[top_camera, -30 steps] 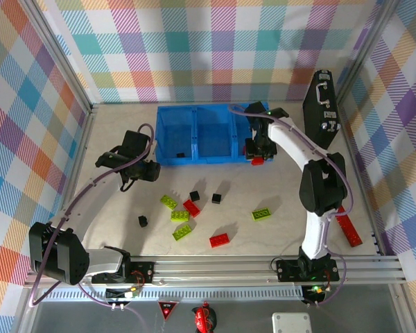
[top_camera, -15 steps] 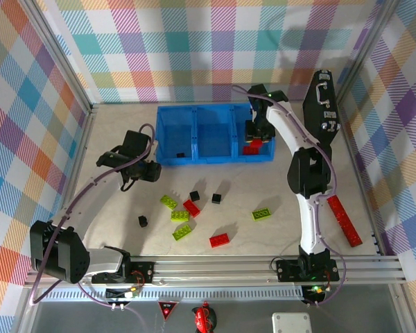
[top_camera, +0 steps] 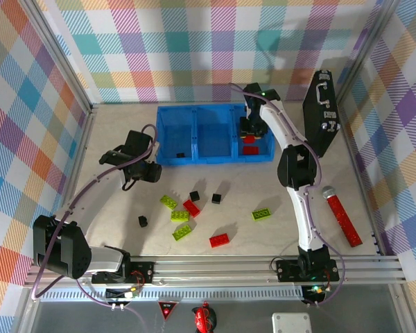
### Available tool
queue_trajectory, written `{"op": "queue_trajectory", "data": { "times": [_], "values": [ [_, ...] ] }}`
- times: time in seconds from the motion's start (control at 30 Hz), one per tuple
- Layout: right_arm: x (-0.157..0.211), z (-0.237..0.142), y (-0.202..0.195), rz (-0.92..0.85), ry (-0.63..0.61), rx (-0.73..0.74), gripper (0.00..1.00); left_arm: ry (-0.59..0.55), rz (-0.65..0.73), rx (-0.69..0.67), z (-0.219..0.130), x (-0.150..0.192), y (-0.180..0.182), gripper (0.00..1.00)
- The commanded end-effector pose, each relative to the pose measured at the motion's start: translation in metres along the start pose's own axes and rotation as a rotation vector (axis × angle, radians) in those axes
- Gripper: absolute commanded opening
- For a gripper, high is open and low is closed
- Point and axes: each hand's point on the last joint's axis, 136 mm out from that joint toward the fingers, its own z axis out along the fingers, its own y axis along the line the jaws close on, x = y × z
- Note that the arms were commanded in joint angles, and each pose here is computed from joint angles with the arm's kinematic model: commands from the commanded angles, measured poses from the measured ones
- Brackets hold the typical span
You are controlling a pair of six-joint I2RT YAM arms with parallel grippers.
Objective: Sort the legos into containers by color
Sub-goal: Place the lego in the container.
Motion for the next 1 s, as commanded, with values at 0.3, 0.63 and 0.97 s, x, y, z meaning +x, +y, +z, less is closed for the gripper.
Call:
{"op": "queue_trajectory", "data": {
  "times": [0.3,0.63,0.97],
  "values": [
    [-0.001,0.029,0.003,0.020,0.037,-0.044,0.45,-0.014,0.010,-0.018,0.000,-0.007,0.007,0.46],
    [0.002,0.034,0.006,0.030,0.052,-0.060,0.51,-0.018,0.009,-0.021,-0.002,-0.008,0.007,0.46],
    [0.005,0.012,0.008,0.032,0.036,-0.070,0.56,-0.029,0.008,-0.011,-0.004,-0.008,0.006,0.46]
  ]
}}
